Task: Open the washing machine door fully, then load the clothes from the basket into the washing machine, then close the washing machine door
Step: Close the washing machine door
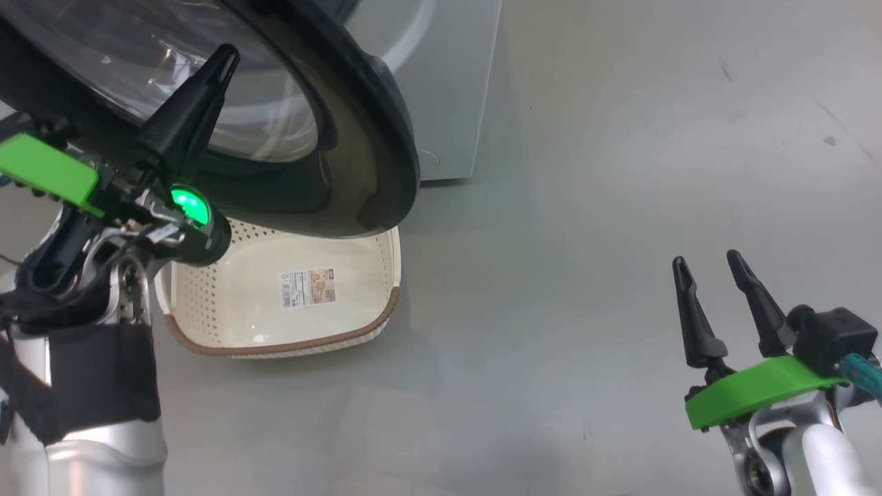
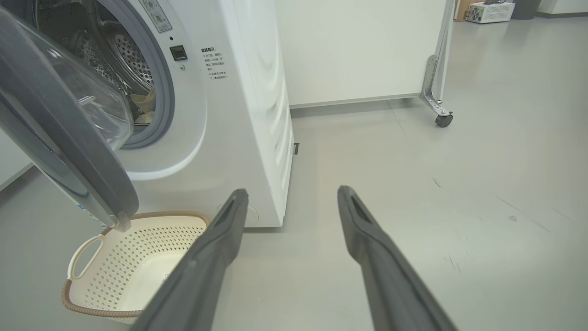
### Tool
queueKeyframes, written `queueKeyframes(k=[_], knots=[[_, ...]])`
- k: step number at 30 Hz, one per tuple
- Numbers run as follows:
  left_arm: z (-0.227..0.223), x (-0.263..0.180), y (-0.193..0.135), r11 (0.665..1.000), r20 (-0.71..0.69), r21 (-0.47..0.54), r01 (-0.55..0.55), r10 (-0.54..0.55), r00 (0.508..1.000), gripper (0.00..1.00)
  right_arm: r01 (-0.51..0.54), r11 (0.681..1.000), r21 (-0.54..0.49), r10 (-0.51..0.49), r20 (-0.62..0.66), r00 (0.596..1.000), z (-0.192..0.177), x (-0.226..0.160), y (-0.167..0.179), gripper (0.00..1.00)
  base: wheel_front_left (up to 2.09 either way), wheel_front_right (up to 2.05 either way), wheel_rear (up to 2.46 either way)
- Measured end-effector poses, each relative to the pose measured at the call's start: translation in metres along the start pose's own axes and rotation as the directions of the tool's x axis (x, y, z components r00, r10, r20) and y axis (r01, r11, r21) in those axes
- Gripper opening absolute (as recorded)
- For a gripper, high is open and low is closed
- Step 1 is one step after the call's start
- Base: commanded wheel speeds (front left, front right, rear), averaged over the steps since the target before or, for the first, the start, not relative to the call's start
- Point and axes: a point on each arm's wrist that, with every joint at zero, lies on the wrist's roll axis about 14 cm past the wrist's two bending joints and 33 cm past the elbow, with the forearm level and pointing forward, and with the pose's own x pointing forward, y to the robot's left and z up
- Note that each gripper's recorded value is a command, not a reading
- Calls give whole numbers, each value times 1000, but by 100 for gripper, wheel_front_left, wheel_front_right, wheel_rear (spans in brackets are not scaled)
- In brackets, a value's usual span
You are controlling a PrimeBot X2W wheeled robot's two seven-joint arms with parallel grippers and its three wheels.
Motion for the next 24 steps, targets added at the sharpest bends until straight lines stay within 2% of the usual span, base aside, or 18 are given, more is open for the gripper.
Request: queueKeyframes(k=[2, 9, 10, 11, 12, 13, 21, 24], knots=[[2, -8, -4, 1000, 24, -15, 15, -15, 1000, 0, -5, 1000, 1, 5, 4, 1000, 1, 1, 2, 100, 0, 0, 0], [3, -30, -17, 999, 95, 42, 11, -15, 995, 0, -21, 1000, 3, 21, 30, 999, 9, 3, 6, 100, 0, 0, 0], [4, -35, -19, 999, 116, 53, 8, -14, 993, 24, -23, 1000, 4, 23, 35, 999, 10, 3, 7, 100, 0, 0, 0], [4, -39, -21, 998, 135, 59, 7, -15, 991, 42, -24, 1000, 4, 24, 39, 999, 11, 3, 7, 100, 0, 0, 0], [4, -44, -24, 998, 149, 64, 8, -17, 989, 73, -25, 1000, 4, 24, 44, 999, 13, 2, 8, 100, 0, 0, 0], [3, -48, -26, 998, 161, 70, 6, -18, 987, 100, -26, 1000, 4, 26, 48, 999, 14, 2, 8, 100, 0, 0, 0], [-9, -78, -40, 984, 251, 172, -40, -4, 968, 100, -41, 999, 5, 41, 80, 996, 25, -4, 13, 100, 0, 0, 0], [-14, -90, -38, 958, 282, 266, -112, 34, 959, 100, -43, 999, 5, 43, 76, 996, 24, -10, 14, 100, 0, 0, 0]])
